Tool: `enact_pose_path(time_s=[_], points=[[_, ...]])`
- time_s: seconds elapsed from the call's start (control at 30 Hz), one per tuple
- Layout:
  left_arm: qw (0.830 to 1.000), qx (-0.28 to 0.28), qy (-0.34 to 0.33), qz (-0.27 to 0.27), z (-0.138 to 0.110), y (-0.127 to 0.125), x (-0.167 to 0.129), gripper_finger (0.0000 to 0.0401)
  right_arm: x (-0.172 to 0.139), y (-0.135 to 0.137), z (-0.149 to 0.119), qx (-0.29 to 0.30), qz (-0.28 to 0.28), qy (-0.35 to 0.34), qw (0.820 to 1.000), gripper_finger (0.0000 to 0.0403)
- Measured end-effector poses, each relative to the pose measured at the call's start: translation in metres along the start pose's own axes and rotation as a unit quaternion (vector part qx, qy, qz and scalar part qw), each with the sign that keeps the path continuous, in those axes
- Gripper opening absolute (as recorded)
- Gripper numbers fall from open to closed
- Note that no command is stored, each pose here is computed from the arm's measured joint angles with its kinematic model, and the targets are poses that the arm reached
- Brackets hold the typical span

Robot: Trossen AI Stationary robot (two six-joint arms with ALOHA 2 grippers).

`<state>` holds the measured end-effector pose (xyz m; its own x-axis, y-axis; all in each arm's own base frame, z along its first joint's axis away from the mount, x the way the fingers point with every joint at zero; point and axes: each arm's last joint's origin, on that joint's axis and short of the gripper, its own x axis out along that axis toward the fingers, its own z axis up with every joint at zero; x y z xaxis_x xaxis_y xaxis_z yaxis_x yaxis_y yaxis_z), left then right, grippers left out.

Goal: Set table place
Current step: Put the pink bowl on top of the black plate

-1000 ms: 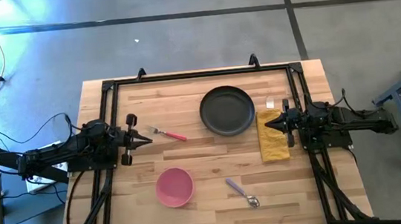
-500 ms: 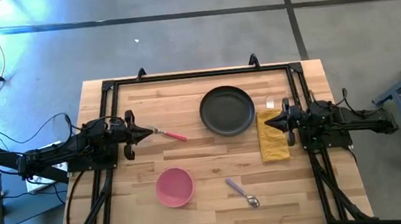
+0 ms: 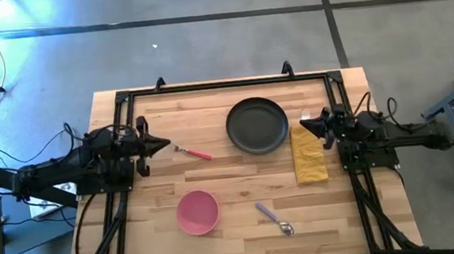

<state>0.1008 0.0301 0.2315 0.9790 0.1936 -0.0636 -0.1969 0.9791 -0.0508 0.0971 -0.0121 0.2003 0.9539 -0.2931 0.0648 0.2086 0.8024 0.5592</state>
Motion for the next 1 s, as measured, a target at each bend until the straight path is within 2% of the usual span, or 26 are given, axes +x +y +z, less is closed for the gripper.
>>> enact_pose_path(time_s=[0.13,0.23,0.33,0.47,0.63,0.83,1.0], points=[[0.994,0.014,0.111,-0.003,0.018,0.000,0.011,0.0000,0.008,0.001,-0.001,0.008,-0.016,0.009,1.000,0.0000],[0.978,0.012,0.208,-0.014,0.024,0.001,0.022,0.0000,0.013,0.009,0.009,0.003,-0.028,0.008,1.000,0.0000],[0.960,0.018,0.274,-0.046,0.025,-0.003,0.039,0.0000,0.019,0.021,0.025,-0.020,-0.029,0.006,0.999,0.0000],[0.943,0.039,0.317,-0.092,0.027,-0.021,0.064,0.0000,0.027,0.041,0.052,-0.065,-0.038,0.023,0.997,0.0000],[0.921,0.061,0.367,-0.119,0.020,-0.057,0.087,0.0000,0.037,0.063,0.083,-0.121,-0.079,0.075,0.987,0.0000],[0.901,0.041,0.417,-0.113,0.002,-0.100,0.096,0.0000,0.045,0.084,0.113,-0.174,-0.106,0.103,0.974,0.0000],[0.874,0.036,0.469,-0.126,-0.019,-0.122,0.098,0.0001,0.052,0.094,0.126,-0.201,-0.104,0.106,0.968,0.0000]])
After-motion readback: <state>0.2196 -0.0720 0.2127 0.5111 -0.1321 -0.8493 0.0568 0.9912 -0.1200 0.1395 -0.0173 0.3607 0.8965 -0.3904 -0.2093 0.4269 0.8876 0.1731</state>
